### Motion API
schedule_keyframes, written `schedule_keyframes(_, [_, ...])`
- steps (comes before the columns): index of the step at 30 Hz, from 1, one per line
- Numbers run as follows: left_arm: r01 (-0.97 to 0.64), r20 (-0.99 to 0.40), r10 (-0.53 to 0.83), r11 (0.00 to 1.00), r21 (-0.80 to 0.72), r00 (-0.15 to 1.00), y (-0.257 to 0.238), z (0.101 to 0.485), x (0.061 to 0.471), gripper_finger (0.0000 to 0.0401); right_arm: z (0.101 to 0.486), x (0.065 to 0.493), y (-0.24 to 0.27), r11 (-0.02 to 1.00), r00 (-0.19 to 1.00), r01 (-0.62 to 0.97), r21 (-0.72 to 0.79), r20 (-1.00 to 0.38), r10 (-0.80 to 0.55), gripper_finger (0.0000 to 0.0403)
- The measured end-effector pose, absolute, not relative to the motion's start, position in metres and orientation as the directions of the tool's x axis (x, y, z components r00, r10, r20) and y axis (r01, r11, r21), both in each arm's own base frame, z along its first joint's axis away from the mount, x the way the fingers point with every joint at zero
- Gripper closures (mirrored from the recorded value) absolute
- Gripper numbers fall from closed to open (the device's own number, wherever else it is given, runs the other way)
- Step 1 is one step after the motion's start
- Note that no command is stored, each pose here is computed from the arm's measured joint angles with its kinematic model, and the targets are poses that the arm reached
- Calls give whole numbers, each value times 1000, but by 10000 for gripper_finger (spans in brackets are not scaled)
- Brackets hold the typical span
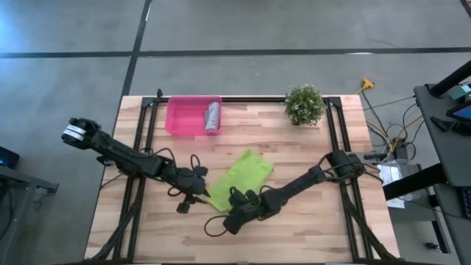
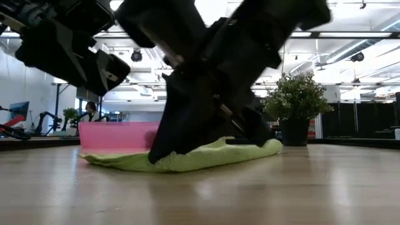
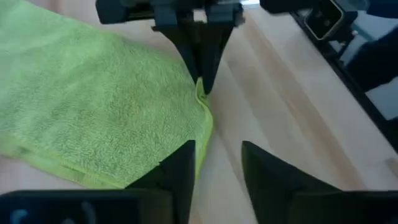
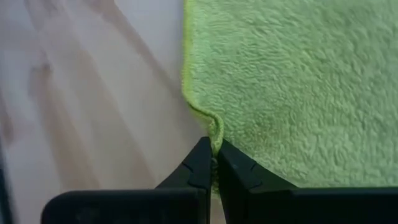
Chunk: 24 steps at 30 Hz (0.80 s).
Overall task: Roll microfiber towels into tight, uniform cylinder then place into a basket
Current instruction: Roll the green microfiber cloth
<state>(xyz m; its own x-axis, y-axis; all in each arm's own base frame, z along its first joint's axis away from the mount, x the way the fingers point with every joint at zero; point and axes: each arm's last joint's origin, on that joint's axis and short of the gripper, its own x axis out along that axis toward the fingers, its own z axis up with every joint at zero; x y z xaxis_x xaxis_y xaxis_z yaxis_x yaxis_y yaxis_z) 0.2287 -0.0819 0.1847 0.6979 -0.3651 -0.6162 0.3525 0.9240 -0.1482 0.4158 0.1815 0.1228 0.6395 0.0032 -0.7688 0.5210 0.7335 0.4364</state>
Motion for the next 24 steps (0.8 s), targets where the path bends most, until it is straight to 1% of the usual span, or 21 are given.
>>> schedule_keyframes(4, [358,-623,-373,921,-156,687,-85,181,237,249,119,407,182,658,673,544,520,-739,28,392])
schedule_keyframes(7, [358,-623,-373,921,-157,687,-86,181,240,231,118,397,181,593,690,566,572,-723,39,392])
schedule_keyframes(9, [359,-618,-375,920,-157,691,-86,183,240,226,117,386,178,533,699,593,604,-715,32,392])
schedule_keyframes(12, [363,-607,-380,918,-158,698,-86,187,240,226,112,371,173,411,732,606,680,-680,46,392])
schedule_keyframes(14, [369,-596,-386,916,-157,704,-87,187,240,225,109,363,170,324,772,585,744,-633,59,392])
schedule_keyframes(16, [372,-584,-389,915,-156,713,-87,187,241,225,104,356,167,261,800,561,786,-596,74,392])
schedule_keyframes(19, [378,-559,-396,913,-155,728,-88,189,243,225,99,349,166,216,801,560,799,-589,102,392])
schedule_keyframes(24, [383,-543,-404,910,-159,736,-88,191,244,225,96,346,169,231,787,570,789,-605,124,392])
